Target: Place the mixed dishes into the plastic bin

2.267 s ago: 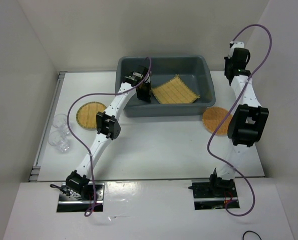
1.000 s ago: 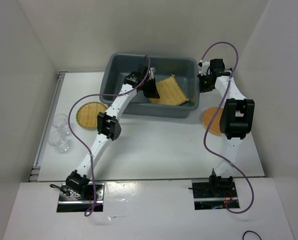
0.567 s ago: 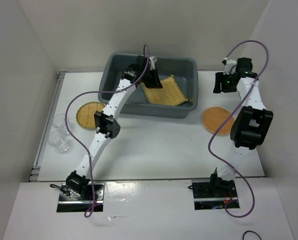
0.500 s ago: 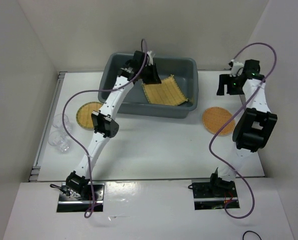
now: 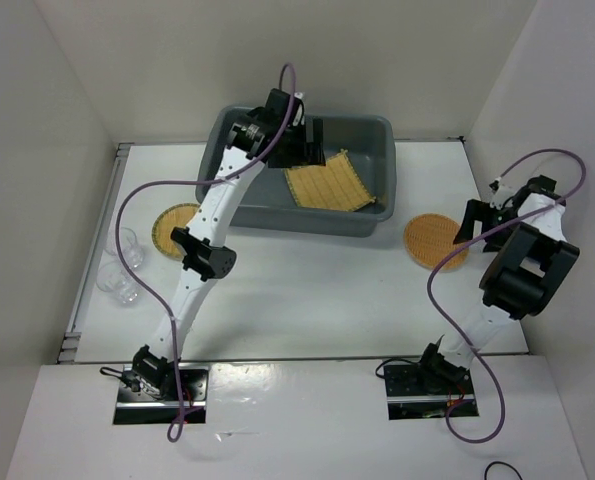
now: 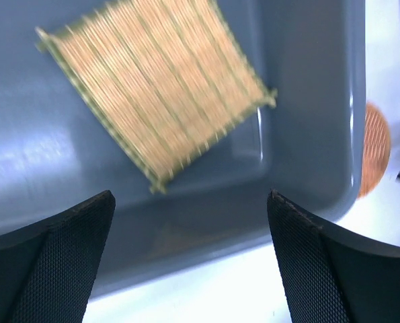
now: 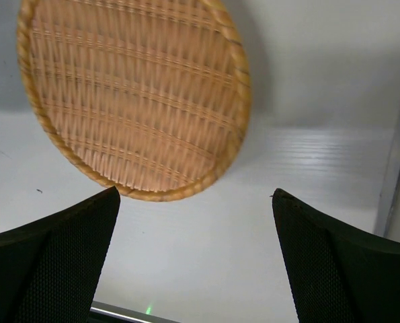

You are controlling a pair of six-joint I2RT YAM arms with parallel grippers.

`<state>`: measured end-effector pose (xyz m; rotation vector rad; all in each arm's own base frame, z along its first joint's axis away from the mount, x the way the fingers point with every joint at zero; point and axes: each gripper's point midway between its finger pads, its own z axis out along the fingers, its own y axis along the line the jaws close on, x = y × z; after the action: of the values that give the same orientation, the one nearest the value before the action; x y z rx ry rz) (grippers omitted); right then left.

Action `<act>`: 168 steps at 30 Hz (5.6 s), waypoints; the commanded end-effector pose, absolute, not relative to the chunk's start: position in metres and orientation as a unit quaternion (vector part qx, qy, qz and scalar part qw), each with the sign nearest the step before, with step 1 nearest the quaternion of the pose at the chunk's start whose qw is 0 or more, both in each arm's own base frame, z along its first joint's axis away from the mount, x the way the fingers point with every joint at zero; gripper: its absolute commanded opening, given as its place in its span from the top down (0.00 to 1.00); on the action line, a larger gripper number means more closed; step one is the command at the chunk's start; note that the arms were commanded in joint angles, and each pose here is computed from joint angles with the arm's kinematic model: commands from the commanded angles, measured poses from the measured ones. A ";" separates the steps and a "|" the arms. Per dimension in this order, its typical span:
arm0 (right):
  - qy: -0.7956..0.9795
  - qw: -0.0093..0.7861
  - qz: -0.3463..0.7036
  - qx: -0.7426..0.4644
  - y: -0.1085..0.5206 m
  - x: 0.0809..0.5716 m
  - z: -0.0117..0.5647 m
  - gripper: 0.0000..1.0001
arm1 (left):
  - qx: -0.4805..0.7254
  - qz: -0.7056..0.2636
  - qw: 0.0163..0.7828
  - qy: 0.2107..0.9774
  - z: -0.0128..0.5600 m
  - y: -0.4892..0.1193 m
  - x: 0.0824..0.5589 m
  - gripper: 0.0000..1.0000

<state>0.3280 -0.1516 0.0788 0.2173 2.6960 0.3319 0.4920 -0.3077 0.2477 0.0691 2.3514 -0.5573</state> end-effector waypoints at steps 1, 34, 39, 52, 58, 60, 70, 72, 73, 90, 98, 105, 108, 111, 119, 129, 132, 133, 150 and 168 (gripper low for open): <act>0.964 0.214 0.139 0.075 -0.161 0.327 0.071 0.02 | 0.039 -0.192 0.345 0.918 0.251 -0.302 0.475 0.00; 0.870 0.131 0.457 0.131 -0.095 0.313 -0.015 0.96 | 0.083 -0.228 0.374 0.895 0.317 -0.324 0.423 0.00; 0.880 0.163 0.432 0.113 -0.104 0.323 0.013 1.00 | 0.083 -0.228 0.374 0.895 0.317 -0.325 0.423 0.00; 0.879 0.317 0.354 0.038 -0.131 0.381 0.188 1.00 | 0.083 -0.226 0.421 0.875 0.351 -0.313 0.420 0.00; 0.883 0.393 0.254 -0.031 -0.101 0.411 0.272 1.00 | 0.065 -0.219 0.445 0.866 0.371 -0.300 0.417 0.00; 0.874 0.422 0.234 -0.054 -0.090 0.415 0.299 1.00 | 0.058 -0.212 0.456 0.862 0.379 -0.294 0.416 0.00; 0.824 0.477 0.201 -0.231 0.033 0.450 0.369 1.00 | 0.012 -0.165 0.474 0.865 0.393 -0.257 0.414 0.00; 0.823 0.460 0.213 -0.255 0.059 0.453 0.356 1.00 | 0.010 -0.157 0.468 0.869 0.390 -0.259 0.408 0.00; 0.828 0.438 0.231 -0.263 0.073 0.457 0.339 1.00 | 0.000 -0.148 0.471 0.870 0.390 -0.254 0.408 0.00; 0.859 0.270 0.305 -0.309 0.144 0.510 0.155 1.00 | -0.170 -0.137 0.490 0.844 0.380 -0.131 0.300 0.00; 0.886 0.226 0.293 -0.280 0.137 0.518 0.103 1.00 | -0.209 -0.175 0.470 0.839 0.359 -0.115 0.266 0.00; 0.913 0.194 0.260 -0.248 0.125 0.523 0.059 0.90 | -0.211 -0.175 0.452 0.849 0.355 -0.124 0.273 0.00; 0.921 0.189 0.247 -0.235 0.121 0.525 0.052 0.85 | -0.220 -0.180 0.450 0.847 0.355 -0.123 0.271 0.00; 0.931 0.194 0.230 -0.205 0.112 0.533 0.048 0.75 | -0.229 -0.181 0.444 0.847 0.349 -0.123 0.269 0.00; 0.944 0.197 0.216 -0.156 0.094 0.536 0.052 0.35 | -0.255 -0.192 0.436 0.841 0.343 -0.120 0.262 0.00; 0.860 0.375 0.246 -0.244 0.095 0.553 0.223 0.12 | -0.245 -0.037 0.367 0.897 0.278 -0.108 0.279 0.00; 0.821 0.425 0.262 -0.278 0.080 0.527 0.289 0.04 | -0.300 -0.006 0.390 0.871 0.275 -0.088 0.294 0.00; 0.817 0.430 0.263 -0.279 0.073 0.521 0.298 0.02 | -0.313 -0.004 0.390 0.866 0.262 -0.083 0.298 0.00; 0.887 0.303 0.286 -0.197 0.031 0.403 0.188 0.20 | -0.370 -0.001 0.344 0.863 0.159 -0.013 0.423 0.00; 0.944 0.306 0.091 -0.076 -0.071 0.469 0.135 0.84 | -0.317 0.027 0.317 0.893 0.137 0.000 0.402 0.00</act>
<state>0.4544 -0.0255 0.1445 -0.2562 2.4912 0.4609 0.4064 -0.0012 0.1316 -0.8782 2.3437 0.0722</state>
